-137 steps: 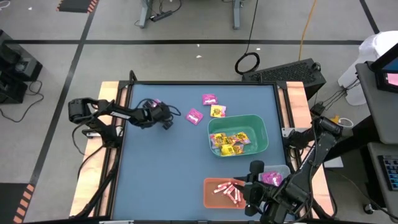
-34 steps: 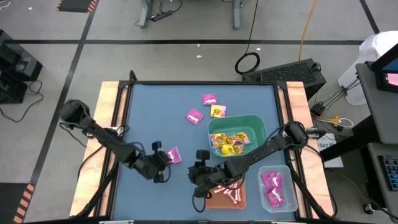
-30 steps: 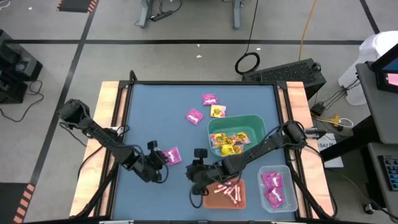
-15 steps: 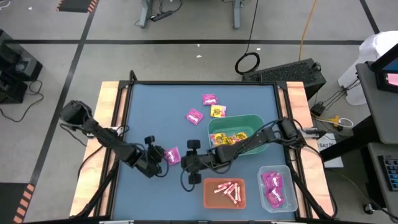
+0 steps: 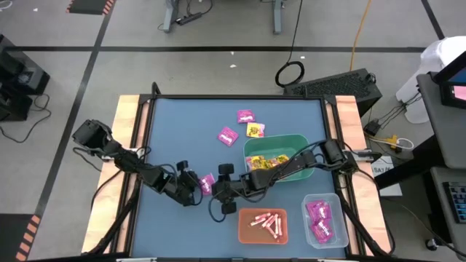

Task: Sort candy
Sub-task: Put the purple candy pack into the transparent bin

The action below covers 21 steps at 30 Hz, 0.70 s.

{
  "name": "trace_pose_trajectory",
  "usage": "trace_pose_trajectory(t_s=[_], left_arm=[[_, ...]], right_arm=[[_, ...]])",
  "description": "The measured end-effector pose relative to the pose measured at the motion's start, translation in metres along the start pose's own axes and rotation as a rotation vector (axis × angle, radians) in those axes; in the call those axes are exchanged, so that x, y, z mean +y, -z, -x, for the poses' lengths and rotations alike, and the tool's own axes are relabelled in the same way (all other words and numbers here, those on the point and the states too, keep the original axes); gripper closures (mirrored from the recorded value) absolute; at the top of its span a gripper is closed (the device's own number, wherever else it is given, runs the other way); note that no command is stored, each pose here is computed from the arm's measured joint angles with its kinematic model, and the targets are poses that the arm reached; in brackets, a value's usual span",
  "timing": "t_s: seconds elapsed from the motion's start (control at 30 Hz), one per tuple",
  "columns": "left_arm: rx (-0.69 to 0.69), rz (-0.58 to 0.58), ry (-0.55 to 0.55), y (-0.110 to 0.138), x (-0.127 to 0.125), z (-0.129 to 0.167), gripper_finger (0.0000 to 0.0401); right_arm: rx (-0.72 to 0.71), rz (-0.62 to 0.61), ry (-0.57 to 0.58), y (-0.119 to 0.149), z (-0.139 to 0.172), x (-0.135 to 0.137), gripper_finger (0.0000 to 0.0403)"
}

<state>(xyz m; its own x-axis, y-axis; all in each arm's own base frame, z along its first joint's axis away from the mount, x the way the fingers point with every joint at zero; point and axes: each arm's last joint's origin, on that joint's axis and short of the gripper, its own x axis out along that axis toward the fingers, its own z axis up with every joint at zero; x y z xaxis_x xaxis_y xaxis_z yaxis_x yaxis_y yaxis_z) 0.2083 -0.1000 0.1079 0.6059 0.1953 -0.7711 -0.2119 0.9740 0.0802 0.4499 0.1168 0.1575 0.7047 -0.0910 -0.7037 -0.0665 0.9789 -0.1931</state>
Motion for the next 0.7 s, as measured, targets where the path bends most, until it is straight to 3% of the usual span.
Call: trace_pose_trajectory(t_s=[0.3,0.57,0.7], left_arm=[[-0.024,0.005,0.022,-0.010,0.000,0.007,0.0330],[-0.280,-0.072,0.179,-0.047,-0.032,0.036,0.0330],[-0.358,-0.165,0.181,-0.046,-0.045,0.029,0.0314]], right_arm=[[-0.026,0.003,0.020,-0.004,0.004,0.002,0.0213],[-0.025,0.101,0.098,-0.027,0.060,0.031,0.0213],[0.001,0.146,0.076,-0.031,0.085,0.054,0.0213]])
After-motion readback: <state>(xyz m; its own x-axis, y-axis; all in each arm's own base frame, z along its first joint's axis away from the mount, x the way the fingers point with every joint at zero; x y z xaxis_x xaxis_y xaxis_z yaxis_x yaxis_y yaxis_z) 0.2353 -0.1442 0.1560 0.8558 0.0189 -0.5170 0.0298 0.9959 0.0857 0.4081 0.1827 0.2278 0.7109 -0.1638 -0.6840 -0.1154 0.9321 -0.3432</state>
